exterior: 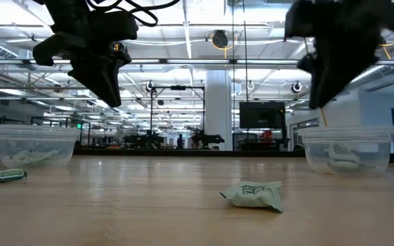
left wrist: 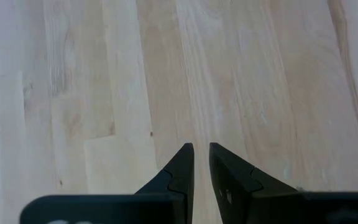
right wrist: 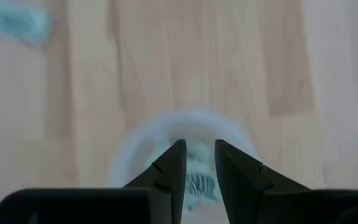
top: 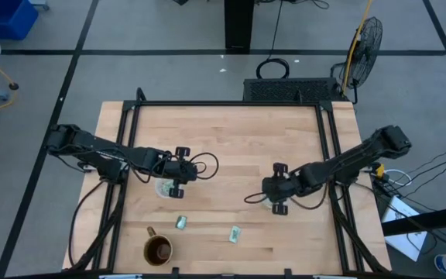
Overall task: Pick and place Stevia / Truvia into bins
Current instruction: Put the light green stevia packet into the right transparent container
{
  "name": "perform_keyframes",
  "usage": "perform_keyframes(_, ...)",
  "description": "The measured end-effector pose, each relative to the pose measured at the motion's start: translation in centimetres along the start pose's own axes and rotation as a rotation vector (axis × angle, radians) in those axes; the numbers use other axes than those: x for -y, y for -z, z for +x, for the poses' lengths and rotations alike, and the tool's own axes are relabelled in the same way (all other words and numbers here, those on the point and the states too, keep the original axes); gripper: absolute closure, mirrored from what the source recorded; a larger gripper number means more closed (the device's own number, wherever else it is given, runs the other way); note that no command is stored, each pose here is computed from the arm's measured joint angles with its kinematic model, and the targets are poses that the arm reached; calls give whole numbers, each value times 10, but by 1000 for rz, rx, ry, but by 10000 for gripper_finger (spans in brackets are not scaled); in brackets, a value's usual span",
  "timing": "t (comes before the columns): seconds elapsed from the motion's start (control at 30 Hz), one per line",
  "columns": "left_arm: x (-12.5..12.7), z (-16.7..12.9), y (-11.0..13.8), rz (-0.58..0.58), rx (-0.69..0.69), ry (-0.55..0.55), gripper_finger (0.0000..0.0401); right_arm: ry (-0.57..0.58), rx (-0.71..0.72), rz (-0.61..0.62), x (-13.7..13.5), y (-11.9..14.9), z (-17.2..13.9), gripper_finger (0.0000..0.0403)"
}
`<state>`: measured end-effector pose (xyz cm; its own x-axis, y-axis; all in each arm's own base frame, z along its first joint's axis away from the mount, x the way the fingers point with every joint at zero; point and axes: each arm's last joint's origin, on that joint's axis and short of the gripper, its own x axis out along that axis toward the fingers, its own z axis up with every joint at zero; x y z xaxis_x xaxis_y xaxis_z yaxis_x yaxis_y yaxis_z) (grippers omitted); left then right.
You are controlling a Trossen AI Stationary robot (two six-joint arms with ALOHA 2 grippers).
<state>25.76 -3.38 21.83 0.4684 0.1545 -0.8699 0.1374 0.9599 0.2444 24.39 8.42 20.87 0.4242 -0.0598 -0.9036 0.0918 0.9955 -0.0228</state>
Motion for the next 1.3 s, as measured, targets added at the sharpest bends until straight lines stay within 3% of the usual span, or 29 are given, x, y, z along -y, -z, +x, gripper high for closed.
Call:
perform_keyframes(0.13, 0, 0, 0, -3, 0, 0, 345, -43, 174, 10, 1, -11, -21, 331)
perform_keyframes(0.23, 0, 0, 0, -3, 1, 0, 345, -82, 305, -70, -6, -23, -25, 326)
perform_keyframes(0.47, 0, 0, 0, -15, 1, 0, 345, -228, 438, -253, -32, -47, 14, 279)
perform_keyframes(0.63, 0, 0, 0, -17, 1, 1, 345, -324, 454, -335, -50, -50, 54, 246)
perform_keyframes(0.87, 0, 0, 0, -19, 0, 1, 345, -343, 419, -422, -76, -36, 98, 234)
perform_keyframes(1.3, 0, 0, 0, -26, 1, 1, 345, -345, 323, -412, -84, -21, 123, 236)
